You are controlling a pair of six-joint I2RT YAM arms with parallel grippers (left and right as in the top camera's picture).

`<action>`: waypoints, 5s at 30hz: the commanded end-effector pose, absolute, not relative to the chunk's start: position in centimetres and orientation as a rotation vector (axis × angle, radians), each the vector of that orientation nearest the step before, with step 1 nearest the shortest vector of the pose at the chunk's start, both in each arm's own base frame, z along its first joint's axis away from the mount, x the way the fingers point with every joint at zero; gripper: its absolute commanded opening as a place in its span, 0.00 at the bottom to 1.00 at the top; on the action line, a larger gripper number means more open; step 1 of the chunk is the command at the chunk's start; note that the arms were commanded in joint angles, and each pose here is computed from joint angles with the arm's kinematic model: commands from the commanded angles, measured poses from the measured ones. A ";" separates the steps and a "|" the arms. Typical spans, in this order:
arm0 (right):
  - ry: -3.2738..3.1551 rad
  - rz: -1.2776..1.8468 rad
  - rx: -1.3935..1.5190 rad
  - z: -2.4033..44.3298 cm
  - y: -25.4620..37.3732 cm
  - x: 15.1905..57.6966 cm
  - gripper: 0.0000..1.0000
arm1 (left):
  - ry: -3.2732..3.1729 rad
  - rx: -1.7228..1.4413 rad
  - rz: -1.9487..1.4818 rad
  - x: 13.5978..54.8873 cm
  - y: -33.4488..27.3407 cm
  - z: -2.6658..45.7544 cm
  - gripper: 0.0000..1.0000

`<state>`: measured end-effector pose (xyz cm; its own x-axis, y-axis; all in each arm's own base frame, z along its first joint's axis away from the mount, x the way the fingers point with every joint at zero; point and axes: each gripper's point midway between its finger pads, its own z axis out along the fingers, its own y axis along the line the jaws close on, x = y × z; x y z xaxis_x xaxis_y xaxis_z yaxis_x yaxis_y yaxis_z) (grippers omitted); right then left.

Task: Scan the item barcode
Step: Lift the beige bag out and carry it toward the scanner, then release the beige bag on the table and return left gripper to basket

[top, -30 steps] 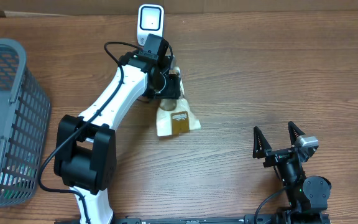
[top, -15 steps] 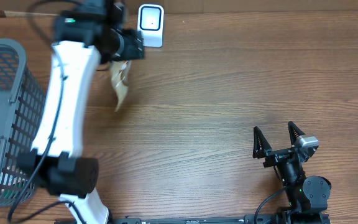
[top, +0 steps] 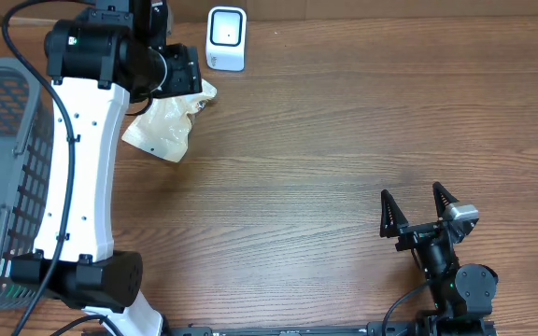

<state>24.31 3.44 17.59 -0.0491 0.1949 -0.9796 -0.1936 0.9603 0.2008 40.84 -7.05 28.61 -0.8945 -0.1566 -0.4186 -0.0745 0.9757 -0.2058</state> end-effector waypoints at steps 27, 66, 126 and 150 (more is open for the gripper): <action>1.588 0.317 -0.001 17.4 3.5 24.3 1.00 | 2.826 0.000 0.104 49.3 1.6 4.0 0.67; 1.588 0.317 -0.001 17.4 3.5 24.3 1.00 | 2.961 0.323 -0.083 39.5 -15.9 13.2 0.64; 1.588 0.317 -0.001 17.4 3.5 24.3 1.00 | 2.597 -1.687 -0.091 19.2 21.3 7.7 0.61; 1.588 0.317 -0.001 17.4 3.5 24.3 1.00 | 2.700 -1.677 -0.160 19.1 20.8 5.6 0.04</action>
<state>24.31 3.44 17.59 -0.0491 0.1949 -0.9796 -0.1936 0.9603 0.2008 18.98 21.08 5.84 -0.4411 -0.8948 0.0694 -0.8973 0.4382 -0.0529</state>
